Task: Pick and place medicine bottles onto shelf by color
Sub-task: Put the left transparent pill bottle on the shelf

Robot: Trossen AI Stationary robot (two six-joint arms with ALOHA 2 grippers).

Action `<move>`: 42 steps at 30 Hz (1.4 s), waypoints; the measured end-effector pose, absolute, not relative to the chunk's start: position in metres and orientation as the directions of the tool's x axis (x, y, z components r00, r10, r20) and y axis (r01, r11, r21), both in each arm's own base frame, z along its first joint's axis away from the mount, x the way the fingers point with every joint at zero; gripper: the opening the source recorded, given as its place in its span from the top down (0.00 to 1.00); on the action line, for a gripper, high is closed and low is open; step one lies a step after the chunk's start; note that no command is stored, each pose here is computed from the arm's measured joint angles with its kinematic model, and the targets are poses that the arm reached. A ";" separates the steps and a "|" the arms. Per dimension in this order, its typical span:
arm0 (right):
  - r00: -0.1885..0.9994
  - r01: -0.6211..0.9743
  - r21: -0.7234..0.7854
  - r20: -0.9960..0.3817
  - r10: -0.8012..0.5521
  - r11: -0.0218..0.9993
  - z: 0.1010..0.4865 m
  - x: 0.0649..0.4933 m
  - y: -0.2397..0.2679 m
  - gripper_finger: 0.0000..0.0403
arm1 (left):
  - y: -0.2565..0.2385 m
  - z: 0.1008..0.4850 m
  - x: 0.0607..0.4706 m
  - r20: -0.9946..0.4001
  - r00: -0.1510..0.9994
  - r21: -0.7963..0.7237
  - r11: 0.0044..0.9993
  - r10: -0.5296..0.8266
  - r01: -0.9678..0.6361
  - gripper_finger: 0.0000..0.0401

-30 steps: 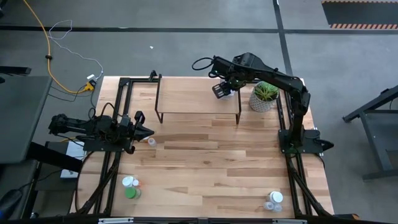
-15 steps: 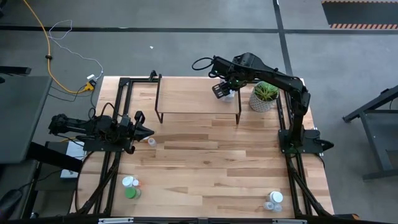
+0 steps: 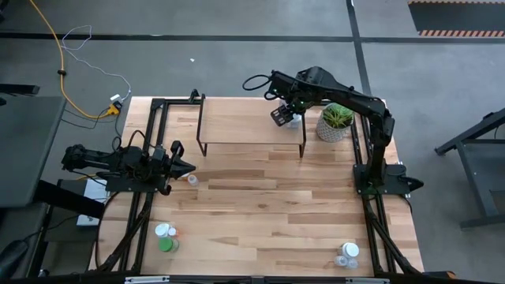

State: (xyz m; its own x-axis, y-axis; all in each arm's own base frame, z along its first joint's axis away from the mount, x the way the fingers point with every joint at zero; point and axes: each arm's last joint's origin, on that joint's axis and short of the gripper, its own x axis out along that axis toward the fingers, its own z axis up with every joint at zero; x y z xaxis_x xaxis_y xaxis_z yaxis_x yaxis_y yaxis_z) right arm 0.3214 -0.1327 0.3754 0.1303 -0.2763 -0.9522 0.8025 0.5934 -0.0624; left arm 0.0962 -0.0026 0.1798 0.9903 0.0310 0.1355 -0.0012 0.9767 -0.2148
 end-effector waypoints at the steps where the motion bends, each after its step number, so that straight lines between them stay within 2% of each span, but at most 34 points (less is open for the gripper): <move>1: 0.138 0.797 -0.063 -0.949 -0.283 0.601 0.379 0.319 -0.131 0.44 | -0.003 0.180 0.096 0.136 0.990 -0.215 0.977 0.031 -0.001 0.99; 9: 0.249 0.740 -0.082 -0.889 -0.385 0.668 0.420 0.290 -0.095 0.44 | -0.002 0.180 0.096 0.136 0.990 -0.216 0.976 0.039 -0.009 0.99; 15: 0.386 0.640 -0.041 -0.847 -0.367 0.767 0.444 0.265 -0.035 0.44 | -0.002 0.180 0.096 0.136 0.990 -0.216 0.976 0.043 -0.013 0.99; 19: 0.352 0.631 -0.052 -0.870 -0.345 0.774 0.421 0.233 0.000 0.44 | -0.002 0.180 0.096 0.136 0.990 -0.216 0.976 0.043 -0.012 0.99; 23: 0.312 0.689 -0.028 -0.891 -0.330 0.725 0.371 0.188 0.025 0.44 | -0.002 0.180 0.096 0.136 0.990 -0.217 0.976 0.042 -0.012 0.99; 26: 0.444 0.666 0.121 -0.858 -0.260 0.736 0.331 0.169 0.041 0.44 | -0.002 0.180 0.096 0.138 0.990 -0.216 0.976 0.042 -0.012 0.99; 29: 0.644 0.552 0.293 -0.745 -0.176 0.780 0.298 0.165 0.055 0.44 | -0.002 0.180 0.096 0.139 0.989 -0.216 0.976 0.042 -0.012 0.99; 32: 0.836 0.369 0.365 -0.531 -0.134 0.855 0.274 0.176 0.067 0.44 | -0.002 0.180 0.096 0.139 0.989 -0.217 0.976 0.048 -0.017 0.99; 34: 0.923 0.250 0.344 -0.368 -0.116 0.905 0.263 0.185 0.072 0.44 | -0.002 0.180 0.096 0.139 0.989 -0.218 0.976 0.059 -0.027 0.99; 37: 0.985 0.130 0.248 -0.146 -0.095 0.960 0.252 0.195 0.075 0.44 | -0.002 0.180 0.096 0.139 0.988 -0.219 0.975 0.066 -0.034 0.99; 40: 0.995 0.101 0.138 -0.008 -0.101 0.985 0.244 0.201 0.075 0.44 | -0.002 0.180 0.096 0.139 0.988 -0.219 0.975 0.066 -0.034 0.99; 42: 0.994 0.109 0.074 0.017 -0.110 0.991 0.240 0.204 0.074 0.44 | -0.002 0.180 0.096 0.139 0.988 -0.219 0.975 0.066 -0.034 0.99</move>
